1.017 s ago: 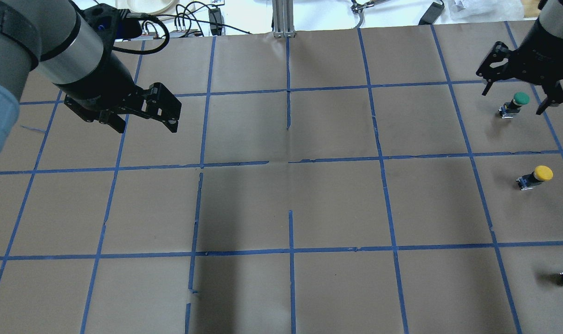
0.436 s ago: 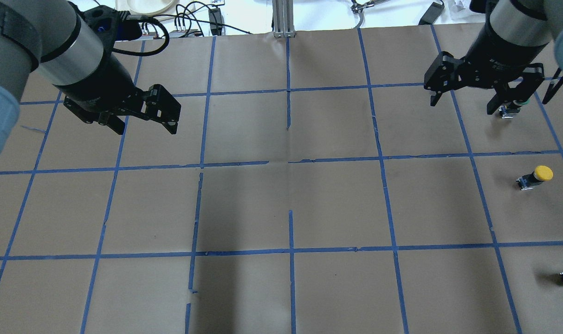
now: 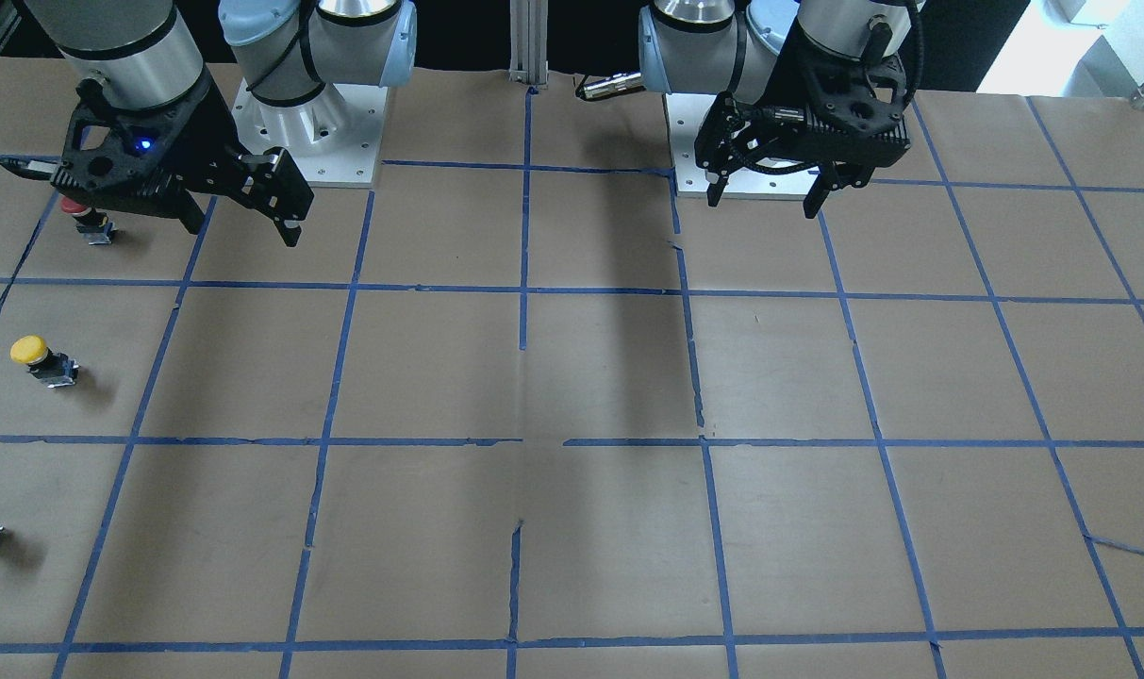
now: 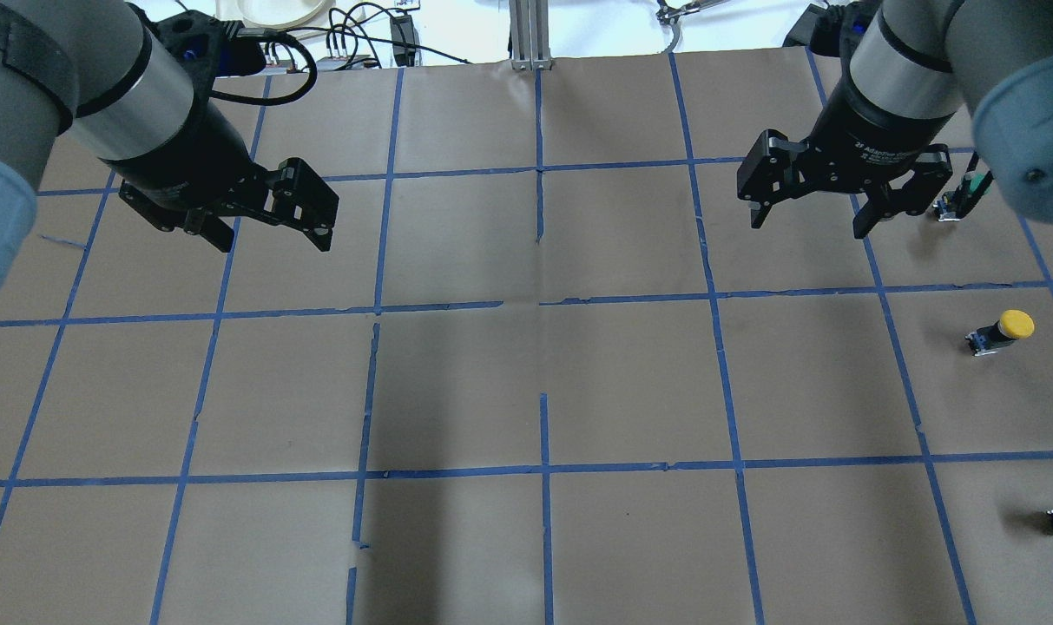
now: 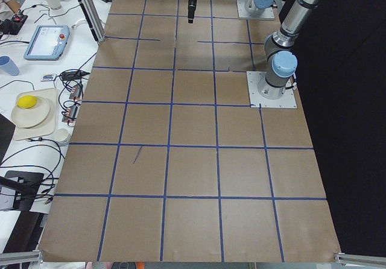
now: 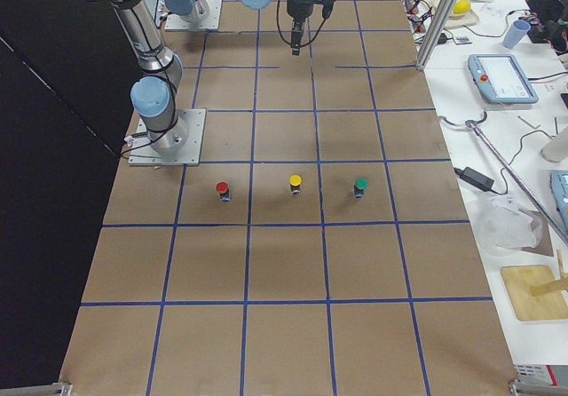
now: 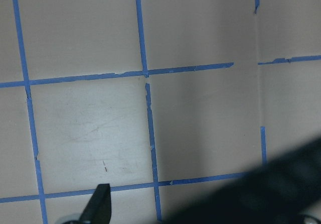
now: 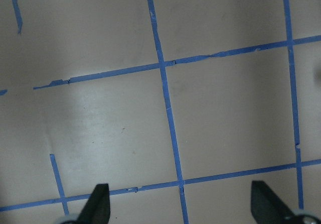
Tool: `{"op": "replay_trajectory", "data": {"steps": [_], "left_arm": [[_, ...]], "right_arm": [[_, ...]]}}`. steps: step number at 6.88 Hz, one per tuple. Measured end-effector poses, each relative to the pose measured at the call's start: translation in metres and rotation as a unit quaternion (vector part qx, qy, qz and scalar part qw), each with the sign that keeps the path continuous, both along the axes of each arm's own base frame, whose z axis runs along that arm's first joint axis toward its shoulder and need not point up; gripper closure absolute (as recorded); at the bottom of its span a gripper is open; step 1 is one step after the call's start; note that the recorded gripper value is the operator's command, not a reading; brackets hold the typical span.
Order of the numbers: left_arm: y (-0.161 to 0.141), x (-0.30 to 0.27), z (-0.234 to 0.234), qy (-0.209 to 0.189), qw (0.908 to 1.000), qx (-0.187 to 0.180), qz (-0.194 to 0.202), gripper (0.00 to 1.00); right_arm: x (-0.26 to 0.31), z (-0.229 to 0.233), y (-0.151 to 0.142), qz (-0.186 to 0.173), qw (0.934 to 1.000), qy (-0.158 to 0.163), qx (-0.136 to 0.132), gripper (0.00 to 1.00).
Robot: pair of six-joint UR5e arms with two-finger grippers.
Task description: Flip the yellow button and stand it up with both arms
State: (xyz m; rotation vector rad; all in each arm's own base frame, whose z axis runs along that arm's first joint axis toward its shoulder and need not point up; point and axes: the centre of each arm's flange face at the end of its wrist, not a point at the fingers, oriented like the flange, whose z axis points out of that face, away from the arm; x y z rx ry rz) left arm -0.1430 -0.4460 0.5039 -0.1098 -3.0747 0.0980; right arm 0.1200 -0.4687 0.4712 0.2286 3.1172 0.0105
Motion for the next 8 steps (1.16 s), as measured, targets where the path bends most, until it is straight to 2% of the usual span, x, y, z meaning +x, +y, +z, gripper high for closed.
{"op": "replay_trajectory", "data": {"steps": [8], "left_arm": [[-0.0003, 0.0005, 0.0007, 0.000, 1.0000, -0.001, 0.001, 0.00]], "right_arm": [[-0.0018, 0.0029, 0.0092, 0.003, 0.9999, 0.008, 0.010, 0.00]]}}
